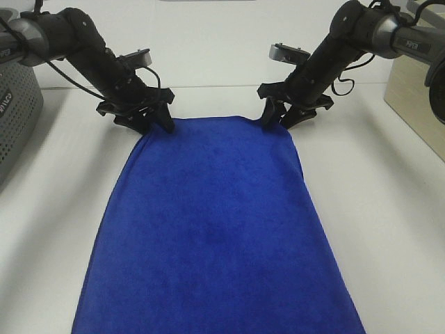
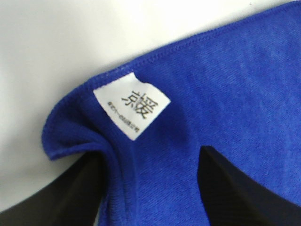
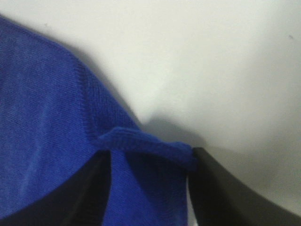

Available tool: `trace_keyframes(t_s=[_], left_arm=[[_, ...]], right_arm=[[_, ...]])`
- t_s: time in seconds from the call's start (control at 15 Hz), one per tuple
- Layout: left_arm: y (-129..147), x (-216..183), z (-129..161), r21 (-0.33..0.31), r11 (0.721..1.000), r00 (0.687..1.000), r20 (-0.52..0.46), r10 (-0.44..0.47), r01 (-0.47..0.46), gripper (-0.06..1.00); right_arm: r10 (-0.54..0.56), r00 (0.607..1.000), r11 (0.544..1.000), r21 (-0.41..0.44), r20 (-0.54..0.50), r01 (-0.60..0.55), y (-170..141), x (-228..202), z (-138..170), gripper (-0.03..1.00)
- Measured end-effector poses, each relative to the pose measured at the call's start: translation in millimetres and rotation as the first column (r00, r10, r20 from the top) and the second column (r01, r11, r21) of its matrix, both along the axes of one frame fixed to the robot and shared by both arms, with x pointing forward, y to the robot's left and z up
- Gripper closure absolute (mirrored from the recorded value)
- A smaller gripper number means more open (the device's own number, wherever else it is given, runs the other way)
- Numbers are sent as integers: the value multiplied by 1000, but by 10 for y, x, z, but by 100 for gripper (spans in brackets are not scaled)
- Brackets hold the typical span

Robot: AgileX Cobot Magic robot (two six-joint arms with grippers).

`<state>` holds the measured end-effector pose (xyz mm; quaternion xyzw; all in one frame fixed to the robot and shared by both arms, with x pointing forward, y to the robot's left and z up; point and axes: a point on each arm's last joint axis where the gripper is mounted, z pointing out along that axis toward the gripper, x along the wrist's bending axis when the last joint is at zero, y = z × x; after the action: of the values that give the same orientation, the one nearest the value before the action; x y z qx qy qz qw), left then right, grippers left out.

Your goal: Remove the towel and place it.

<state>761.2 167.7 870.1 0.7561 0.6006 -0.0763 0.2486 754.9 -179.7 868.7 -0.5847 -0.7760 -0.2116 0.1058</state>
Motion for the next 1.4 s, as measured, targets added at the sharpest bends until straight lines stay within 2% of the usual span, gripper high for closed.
trace_keyframes(t_s=[0.13,0.33,0.4,0.67,1.0,1.13,1.27,1.4], left_arm=[[5,4,-23,6,1000,1000,2,1,-1,53],[15,10,-58,23,1000,1000,14,-16,15,88],[16,11,-59,28,999,999,22,-28,27,92],[20,24,-58,34,999,999,41,-32,31,93],[58,161,-24,82,997,979,205,-13,-4,93],[64,244,36,86,996,958,287,-1,-25,93],[67,348,191,89,995,916,401,-2,-37,93],[71,410,287,96,994,880,475,-9,-42,93]], right_arm=[[0,1000,1000,-19,13,0,-15,11,-12,60],[-8,999,999,-32,33,9,-31,34,-46,91],[-9,999,999,-30,34,10,-30,36,-51,95],[-12,999,999,-29,46,13,-30,45,-36,95],[-73,975,995,-47,211,85,-60,191,-12,95],[-91,959,993,-49,268,108,-72,242,-7,95],[-109,937,990,-48,333,132,-85,301,20,95],[-114,908,988,-46,404,145,-96,360,49,95]])
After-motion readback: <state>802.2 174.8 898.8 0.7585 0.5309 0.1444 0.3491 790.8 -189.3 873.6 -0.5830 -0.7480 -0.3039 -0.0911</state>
